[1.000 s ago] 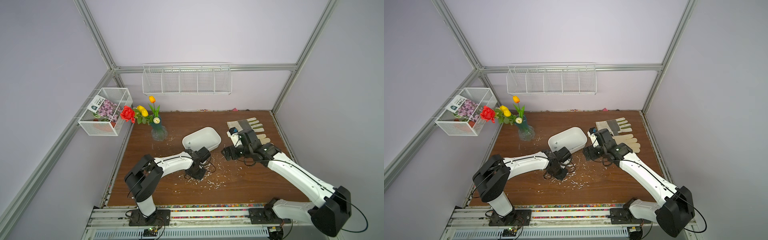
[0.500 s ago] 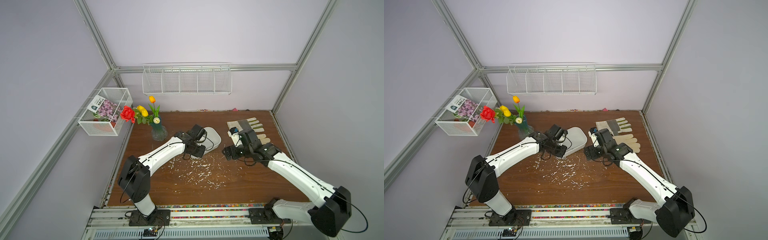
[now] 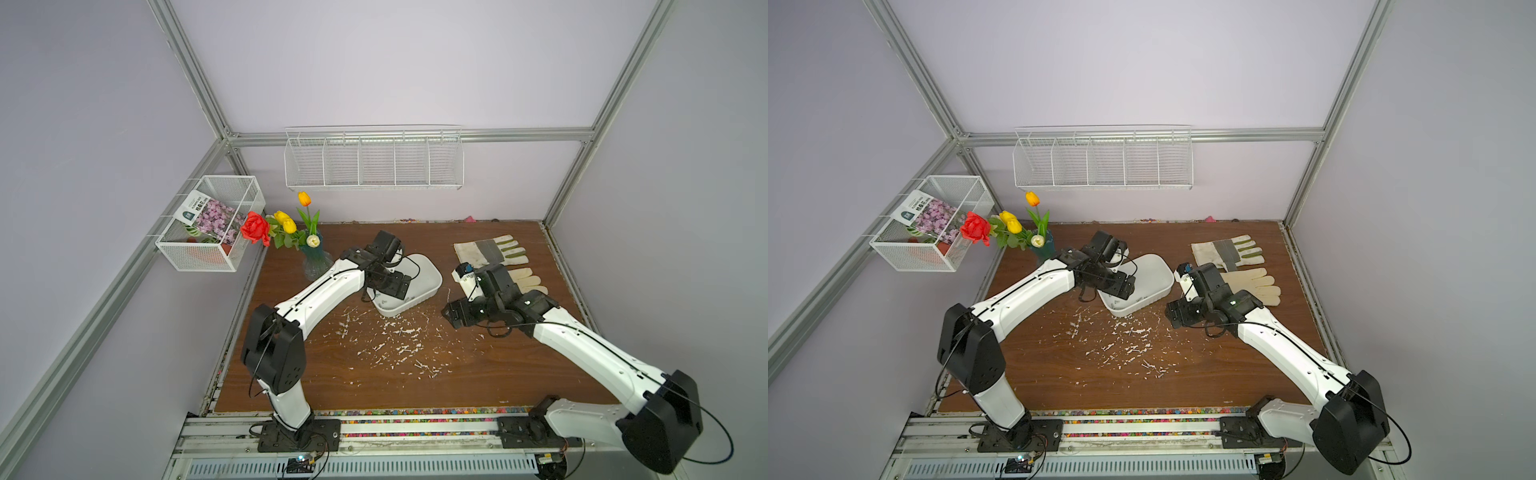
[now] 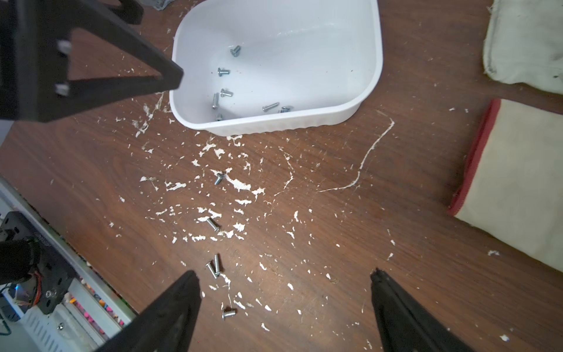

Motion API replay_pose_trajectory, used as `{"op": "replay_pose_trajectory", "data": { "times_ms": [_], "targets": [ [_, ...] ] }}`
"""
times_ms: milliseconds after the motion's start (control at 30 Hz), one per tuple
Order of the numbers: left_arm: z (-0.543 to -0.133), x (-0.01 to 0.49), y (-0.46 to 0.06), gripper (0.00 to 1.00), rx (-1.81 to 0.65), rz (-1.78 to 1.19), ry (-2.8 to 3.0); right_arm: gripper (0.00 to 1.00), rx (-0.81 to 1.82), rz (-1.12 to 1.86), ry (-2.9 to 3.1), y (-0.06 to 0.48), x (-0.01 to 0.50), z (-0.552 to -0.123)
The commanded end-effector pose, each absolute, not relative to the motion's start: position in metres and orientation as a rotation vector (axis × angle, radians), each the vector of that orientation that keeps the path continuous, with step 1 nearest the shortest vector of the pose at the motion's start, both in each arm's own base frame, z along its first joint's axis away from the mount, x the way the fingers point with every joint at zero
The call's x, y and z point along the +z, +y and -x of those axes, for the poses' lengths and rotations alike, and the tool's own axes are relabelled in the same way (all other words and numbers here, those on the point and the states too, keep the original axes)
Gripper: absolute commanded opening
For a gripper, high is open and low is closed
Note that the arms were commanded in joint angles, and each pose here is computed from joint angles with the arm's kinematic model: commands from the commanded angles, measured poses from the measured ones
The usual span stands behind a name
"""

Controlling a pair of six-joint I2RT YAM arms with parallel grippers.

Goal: Put the screws on the desktop into the storage box
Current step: Pick up the screw from the center of the board.

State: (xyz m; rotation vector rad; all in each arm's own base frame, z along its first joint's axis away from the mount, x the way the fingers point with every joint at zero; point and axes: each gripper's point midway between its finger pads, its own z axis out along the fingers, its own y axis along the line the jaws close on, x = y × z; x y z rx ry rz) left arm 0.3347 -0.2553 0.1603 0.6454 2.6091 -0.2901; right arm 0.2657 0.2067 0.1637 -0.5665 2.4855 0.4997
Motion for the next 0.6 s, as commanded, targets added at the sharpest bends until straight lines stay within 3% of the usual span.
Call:
{"op": "replay_pose_trajectory", "data": {
  "times_ms": [0,167,367,567],
  "targets": [
    [-0.313,0.179,-0.238,0.99,-0.314,-0.673,2.578,0.89,0.492,0.650,2.542,0.217,0.144,-0.249],
    [-0.278,0.185,-0.221,1.00,-0.373,-0.709,2.548,0.84,0.417,0.740,2.609,0.231,0.124,-0.232],
    [-0.240,0.204,-0.225,1.00,-0.618,-0.710,2.444,0.68,0.372,0.821,2.679,0.250,0.101,-0.212],
    [-0.222,0.199,-0.220,1.00,-0.710,-0.647,2.423,0.55,0.385,0.860,2.722,0.268,0.080,-0.198]
  ]
}}
